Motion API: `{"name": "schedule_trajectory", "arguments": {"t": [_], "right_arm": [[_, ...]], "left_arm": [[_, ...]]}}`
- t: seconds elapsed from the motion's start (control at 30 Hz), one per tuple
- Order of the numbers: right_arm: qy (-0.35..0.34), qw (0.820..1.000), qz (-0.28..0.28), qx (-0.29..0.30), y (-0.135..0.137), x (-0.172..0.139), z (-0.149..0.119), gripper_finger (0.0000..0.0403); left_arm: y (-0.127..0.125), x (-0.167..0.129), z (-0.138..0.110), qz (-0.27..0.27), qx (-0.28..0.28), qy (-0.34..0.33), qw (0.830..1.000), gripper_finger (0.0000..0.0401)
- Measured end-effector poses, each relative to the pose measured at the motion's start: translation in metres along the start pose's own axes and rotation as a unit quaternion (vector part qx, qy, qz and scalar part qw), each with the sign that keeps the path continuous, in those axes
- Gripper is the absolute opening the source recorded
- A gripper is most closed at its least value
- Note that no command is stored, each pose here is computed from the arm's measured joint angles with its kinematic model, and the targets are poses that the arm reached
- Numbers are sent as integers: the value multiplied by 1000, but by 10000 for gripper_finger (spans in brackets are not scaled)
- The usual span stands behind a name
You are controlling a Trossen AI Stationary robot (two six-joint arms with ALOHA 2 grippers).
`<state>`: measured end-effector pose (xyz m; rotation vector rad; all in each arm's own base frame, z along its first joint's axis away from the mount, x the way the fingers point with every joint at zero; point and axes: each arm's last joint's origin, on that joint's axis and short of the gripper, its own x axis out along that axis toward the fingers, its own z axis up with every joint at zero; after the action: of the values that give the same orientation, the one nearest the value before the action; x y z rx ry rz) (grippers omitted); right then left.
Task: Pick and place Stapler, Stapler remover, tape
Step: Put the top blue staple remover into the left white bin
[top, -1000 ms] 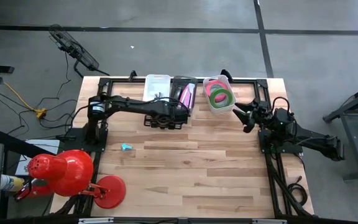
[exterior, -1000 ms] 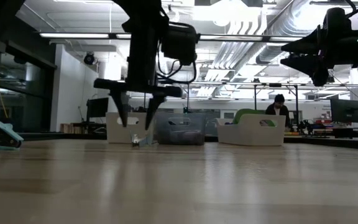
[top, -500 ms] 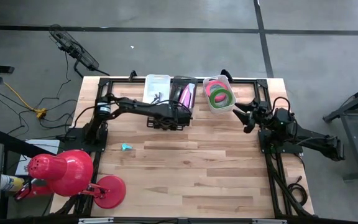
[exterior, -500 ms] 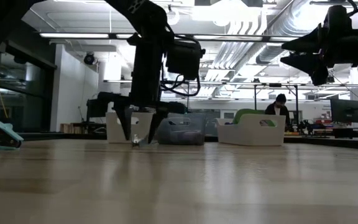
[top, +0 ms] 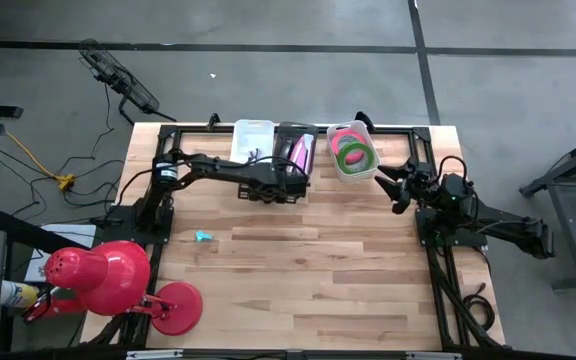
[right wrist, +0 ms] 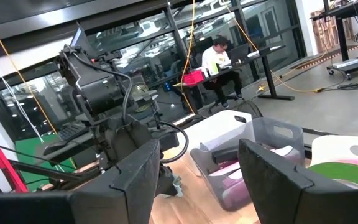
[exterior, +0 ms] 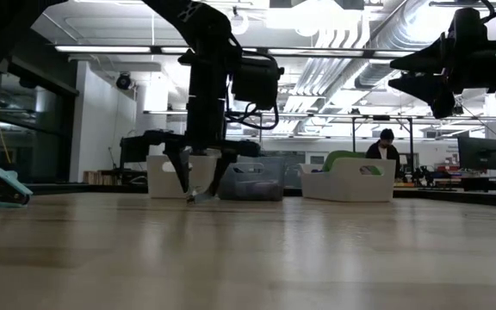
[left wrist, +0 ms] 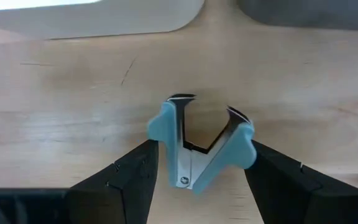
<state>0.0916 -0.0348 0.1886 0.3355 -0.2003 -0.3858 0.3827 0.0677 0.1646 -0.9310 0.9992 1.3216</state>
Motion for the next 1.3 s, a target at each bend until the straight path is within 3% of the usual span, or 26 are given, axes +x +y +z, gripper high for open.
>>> {"name": "schedule_trajectory", "arguments": {"t": [0.17, 0.57, 1.07, 1.3], "right_arm": [[0, 1000, 0, 0, 0, 0, 0, 209], [-5, 1000, -12, 0, -1, 0, 0, 209], [-8, 1000, -22, 0, -1, 0, 1, 209], [-8, 1000, -21, 0, -1, 0, 1, 209]], "left_arm": [[1, 1, 2, 1, 13, 2, 1000, 199], [-2, 9, -2, 4, 59, 28, 998, 76], [-6, -8, 0, -15, 167, 105, 980, 75], [-11, -41, 25, -19, 198, 96, 975, 77]]}}
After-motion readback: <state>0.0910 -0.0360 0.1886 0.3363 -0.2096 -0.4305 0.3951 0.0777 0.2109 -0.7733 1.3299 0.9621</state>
